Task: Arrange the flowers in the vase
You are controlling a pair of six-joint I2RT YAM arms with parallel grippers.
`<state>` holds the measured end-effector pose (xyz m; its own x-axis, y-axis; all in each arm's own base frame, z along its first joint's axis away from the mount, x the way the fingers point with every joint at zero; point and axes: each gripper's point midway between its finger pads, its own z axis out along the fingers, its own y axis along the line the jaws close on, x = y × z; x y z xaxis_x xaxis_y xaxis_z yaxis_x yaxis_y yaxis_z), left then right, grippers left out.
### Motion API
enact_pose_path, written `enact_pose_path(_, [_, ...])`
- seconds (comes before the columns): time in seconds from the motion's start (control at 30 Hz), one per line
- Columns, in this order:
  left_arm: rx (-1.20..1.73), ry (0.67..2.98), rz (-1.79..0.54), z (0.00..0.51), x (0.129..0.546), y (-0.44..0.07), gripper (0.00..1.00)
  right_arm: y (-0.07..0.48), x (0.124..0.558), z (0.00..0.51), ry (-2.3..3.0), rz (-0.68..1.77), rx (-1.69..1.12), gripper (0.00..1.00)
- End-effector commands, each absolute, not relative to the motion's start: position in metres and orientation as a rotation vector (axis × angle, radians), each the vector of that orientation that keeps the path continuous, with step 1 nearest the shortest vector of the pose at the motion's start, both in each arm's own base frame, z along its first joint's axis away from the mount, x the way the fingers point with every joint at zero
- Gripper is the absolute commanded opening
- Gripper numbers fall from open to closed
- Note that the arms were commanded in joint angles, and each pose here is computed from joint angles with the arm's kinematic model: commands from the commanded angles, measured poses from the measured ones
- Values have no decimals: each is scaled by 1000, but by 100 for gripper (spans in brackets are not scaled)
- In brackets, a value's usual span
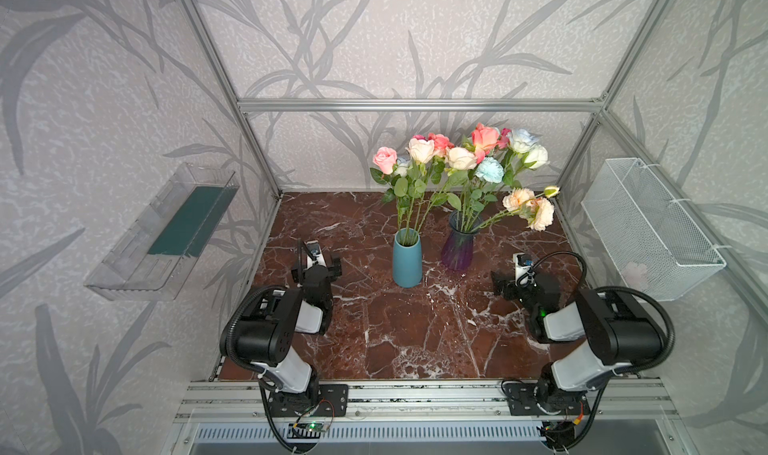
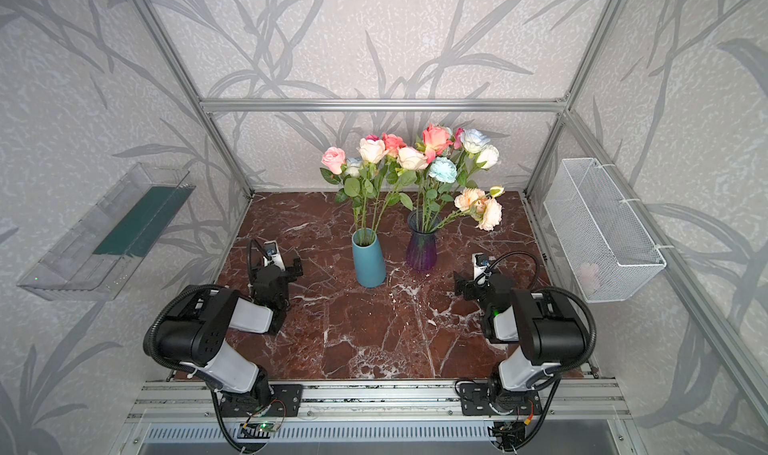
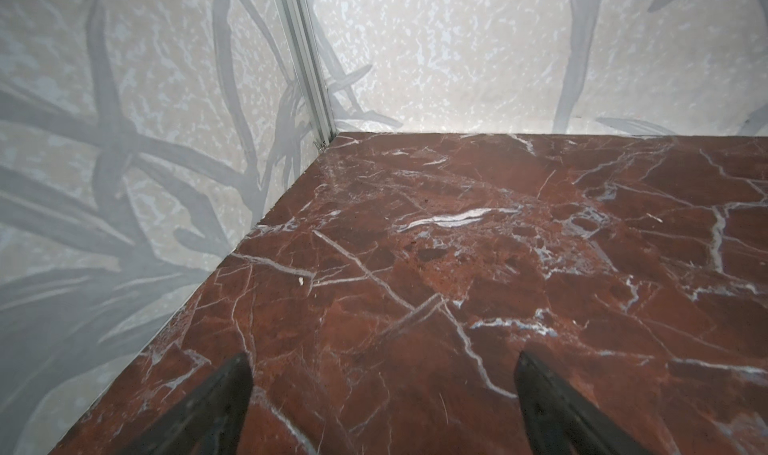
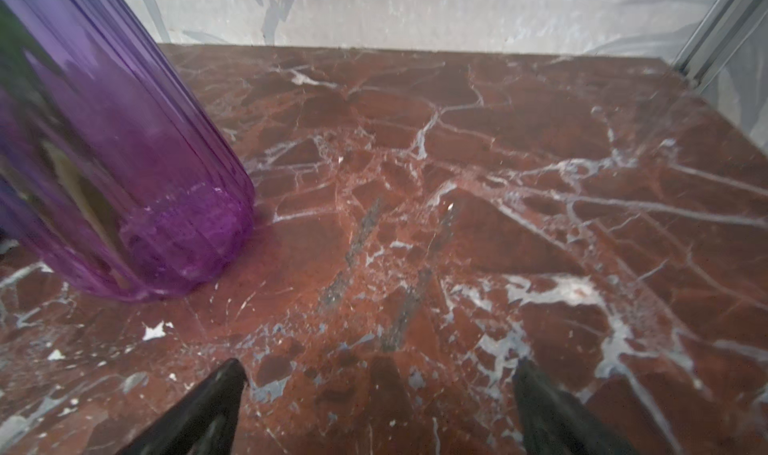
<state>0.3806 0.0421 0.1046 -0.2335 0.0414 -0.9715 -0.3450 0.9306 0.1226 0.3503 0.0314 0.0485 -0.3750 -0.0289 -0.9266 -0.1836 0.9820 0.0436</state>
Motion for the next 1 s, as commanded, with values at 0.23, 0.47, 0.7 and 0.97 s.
enact_pose_path(0.23, [-311, 1817, 362, 103, 385, 58, 99, 19, 396, 95, 1863, -20, -53, 99])
enact_pose_path(0.47, [-309, 1818, 364, 103, 385, 59, 99, 27, 398, 94, 1875, -69, -95, 99])
enact_pose_path(0.7, [-266, 1854, 267, 98, 390, 53, 99, 27, 397, 94, 1872, -73, -97, 99])
enact_pose_path(0.97, [-202, 1877, 215, 96, 394, 44, 99, 27, 397, 94, 1872, -71, -96, 99])
